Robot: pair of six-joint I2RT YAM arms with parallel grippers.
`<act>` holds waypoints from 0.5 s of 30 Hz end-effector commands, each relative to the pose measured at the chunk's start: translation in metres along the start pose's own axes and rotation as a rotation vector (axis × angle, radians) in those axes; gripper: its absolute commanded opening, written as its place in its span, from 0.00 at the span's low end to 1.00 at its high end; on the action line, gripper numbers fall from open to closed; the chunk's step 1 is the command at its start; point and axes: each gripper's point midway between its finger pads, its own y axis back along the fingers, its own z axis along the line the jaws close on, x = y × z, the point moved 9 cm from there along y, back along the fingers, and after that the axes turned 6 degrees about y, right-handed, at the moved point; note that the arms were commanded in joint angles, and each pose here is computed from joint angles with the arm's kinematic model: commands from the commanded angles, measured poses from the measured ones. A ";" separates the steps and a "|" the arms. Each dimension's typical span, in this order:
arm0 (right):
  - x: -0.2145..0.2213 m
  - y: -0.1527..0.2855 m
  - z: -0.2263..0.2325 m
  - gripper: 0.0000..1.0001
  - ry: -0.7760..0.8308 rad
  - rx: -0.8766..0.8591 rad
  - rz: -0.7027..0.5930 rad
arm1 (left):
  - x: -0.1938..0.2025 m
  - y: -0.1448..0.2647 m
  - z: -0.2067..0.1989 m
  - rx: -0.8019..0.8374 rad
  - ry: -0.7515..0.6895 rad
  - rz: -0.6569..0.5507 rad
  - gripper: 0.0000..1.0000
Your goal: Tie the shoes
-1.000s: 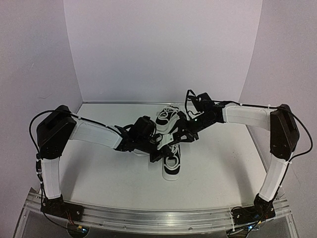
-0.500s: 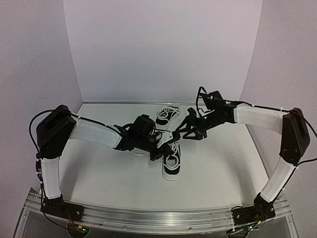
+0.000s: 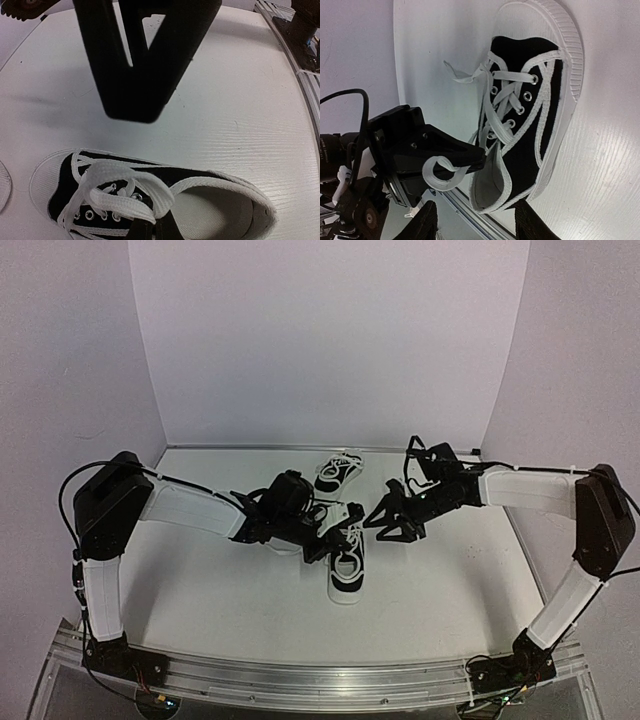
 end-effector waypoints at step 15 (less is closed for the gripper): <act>-0.007 -0.042 0.011 0.37 0.050 -0.065 0.025 | -0.031 0.005 0.007 -0.014 -0.010 -0.106 0.00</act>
